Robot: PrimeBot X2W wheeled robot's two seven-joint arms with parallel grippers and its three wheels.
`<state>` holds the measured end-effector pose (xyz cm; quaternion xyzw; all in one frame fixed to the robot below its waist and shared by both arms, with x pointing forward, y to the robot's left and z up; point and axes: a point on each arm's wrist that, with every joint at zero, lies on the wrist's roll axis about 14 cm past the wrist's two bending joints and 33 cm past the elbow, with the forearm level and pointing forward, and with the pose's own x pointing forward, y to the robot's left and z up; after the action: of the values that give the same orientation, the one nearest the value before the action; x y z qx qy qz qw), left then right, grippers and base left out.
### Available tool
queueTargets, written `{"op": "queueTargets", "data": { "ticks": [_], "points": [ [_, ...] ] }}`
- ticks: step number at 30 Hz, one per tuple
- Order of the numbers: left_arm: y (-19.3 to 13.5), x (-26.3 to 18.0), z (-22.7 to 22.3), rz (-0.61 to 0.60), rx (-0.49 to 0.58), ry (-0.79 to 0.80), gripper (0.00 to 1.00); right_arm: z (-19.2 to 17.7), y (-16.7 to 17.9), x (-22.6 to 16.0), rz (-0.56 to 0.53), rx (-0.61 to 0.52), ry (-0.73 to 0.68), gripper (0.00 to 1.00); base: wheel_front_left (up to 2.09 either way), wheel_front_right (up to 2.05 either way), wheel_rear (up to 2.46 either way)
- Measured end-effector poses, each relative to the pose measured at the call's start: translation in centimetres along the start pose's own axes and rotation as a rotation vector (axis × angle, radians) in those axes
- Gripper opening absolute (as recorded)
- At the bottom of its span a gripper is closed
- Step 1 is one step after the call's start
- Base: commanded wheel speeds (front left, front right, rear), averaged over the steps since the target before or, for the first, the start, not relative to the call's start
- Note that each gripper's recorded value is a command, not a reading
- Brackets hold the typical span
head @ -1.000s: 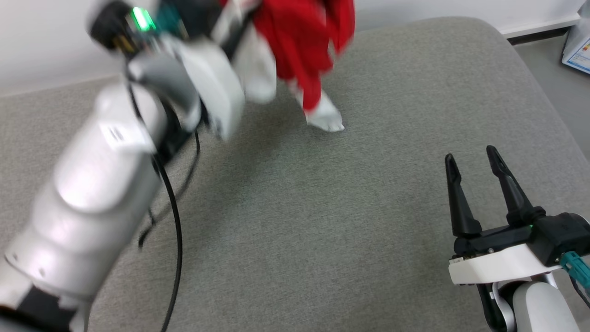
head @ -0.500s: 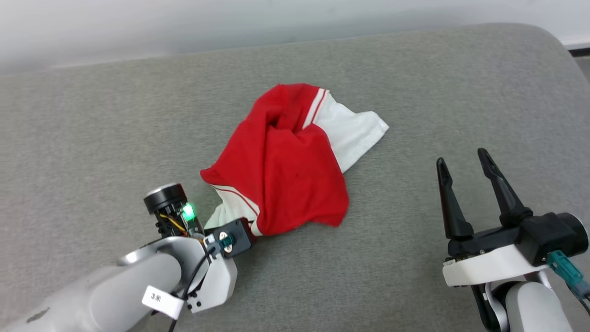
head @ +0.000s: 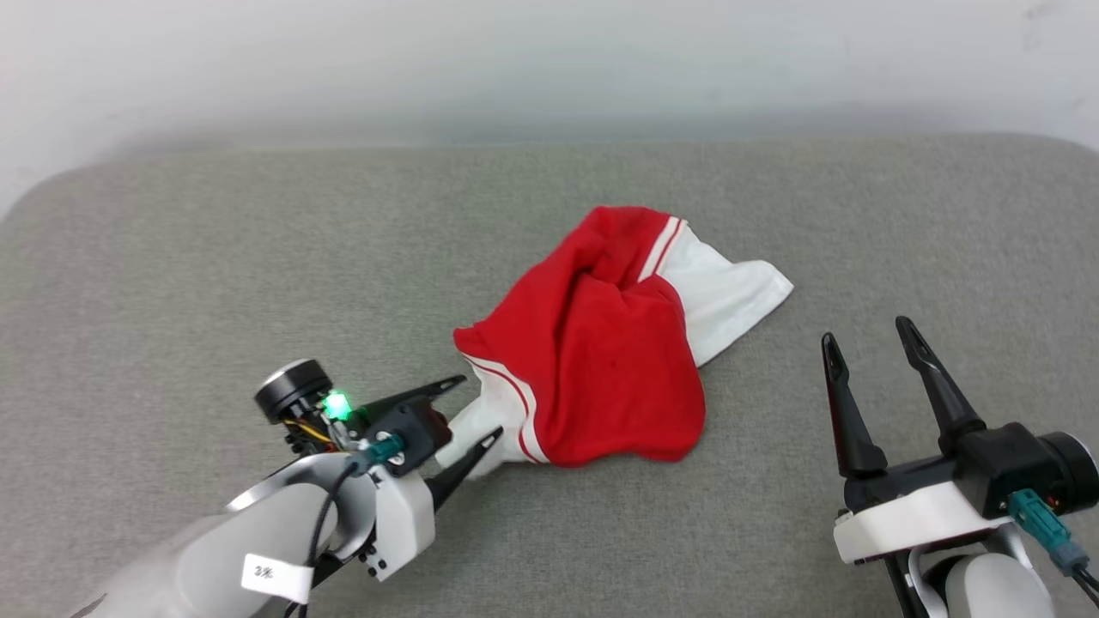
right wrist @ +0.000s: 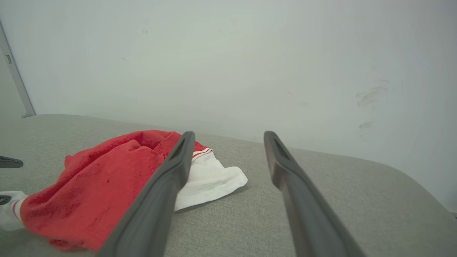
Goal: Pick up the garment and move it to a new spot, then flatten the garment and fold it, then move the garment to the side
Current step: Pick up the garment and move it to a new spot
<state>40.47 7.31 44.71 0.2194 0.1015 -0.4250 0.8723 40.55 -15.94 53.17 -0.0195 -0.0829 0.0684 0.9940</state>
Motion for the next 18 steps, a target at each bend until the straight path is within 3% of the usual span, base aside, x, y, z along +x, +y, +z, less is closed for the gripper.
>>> {"op": "queueTargets", "data": {
  "ticks": [7,11,14,18],
  "points": [
    [4.4,-4.8,3.4,0.295,-0.107,-0.153,1.0,1.2,1.1,-0.6,0.03,-0.018,-0.028,1.0,0.0,0.0,0.0],
    [6.6,-8.1,5.9,0.509,-0.245,-0.285,1.0,1.7,1.6,-1.0,0.043,-0.022,-0.038,1.0,0.0,0.0,0.0],
    [6.7,-10.3,7.4,0.636,-0.337,-0.39,1.0,1.8,1.6,-1.3,0.043,-0.023,-0.039,1.0,0.0,0.0,0.0],
    [5.3,-12.0,6.1,0.755,-0.454,-0.425,1.0,1.5,1.7,-1.6,0.046,-0.021,-0.029,1.0,0.0,0.0,0.0]
  ]
}}
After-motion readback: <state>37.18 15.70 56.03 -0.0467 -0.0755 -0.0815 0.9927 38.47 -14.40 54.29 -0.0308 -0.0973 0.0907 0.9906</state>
